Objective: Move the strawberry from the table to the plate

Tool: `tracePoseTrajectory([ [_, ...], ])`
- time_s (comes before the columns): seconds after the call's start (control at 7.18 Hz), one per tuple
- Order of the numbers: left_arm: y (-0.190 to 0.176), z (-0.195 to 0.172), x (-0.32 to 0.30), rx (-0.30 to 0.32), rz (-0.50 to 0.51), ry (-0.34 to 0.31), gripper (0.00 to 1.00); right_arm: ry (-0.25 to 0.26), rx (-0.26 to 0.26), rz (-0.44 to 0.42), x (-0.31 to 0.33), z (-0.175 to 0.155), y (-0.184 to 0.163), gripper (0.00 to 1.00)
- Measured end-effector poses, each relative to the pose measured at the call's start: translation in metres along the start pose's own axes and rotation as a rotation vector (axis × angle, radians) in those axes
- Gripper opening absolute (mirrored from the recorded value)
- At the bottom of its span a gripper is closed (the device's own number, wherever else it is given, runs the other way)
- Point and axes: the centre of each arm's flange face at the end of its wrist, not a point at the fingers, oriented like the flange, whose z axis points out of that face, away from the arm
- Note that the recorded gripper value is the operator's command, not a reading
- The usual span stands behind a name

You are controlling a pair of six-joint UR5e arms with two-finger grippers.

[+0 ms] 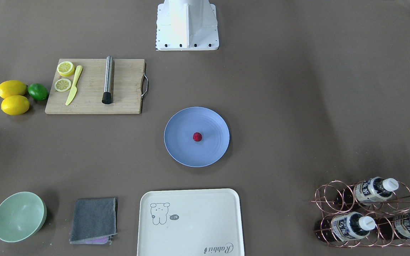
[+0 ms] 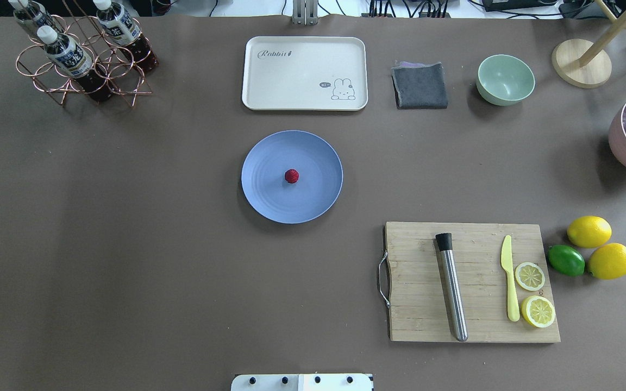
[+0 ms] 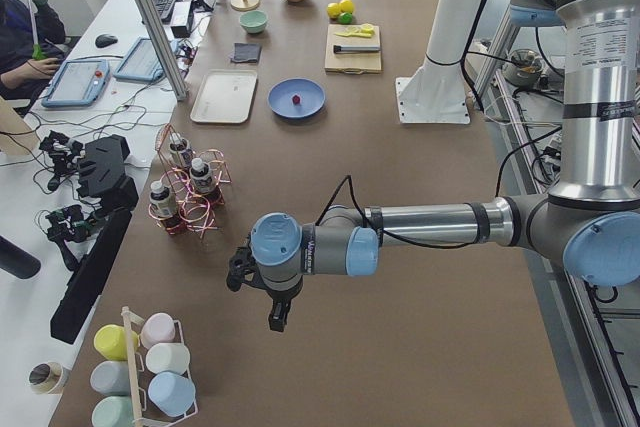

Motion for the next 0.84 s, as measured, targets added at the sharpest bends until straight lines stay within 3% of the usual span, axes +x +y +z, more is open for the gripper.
tracePoseTrajectory([
  [0.84,0.019,0.012,-0.010,-0.027,-0.029,0.005,0.98,-0.005,-0.012,0.009,0.003,0.006,0.006,1.00],
])
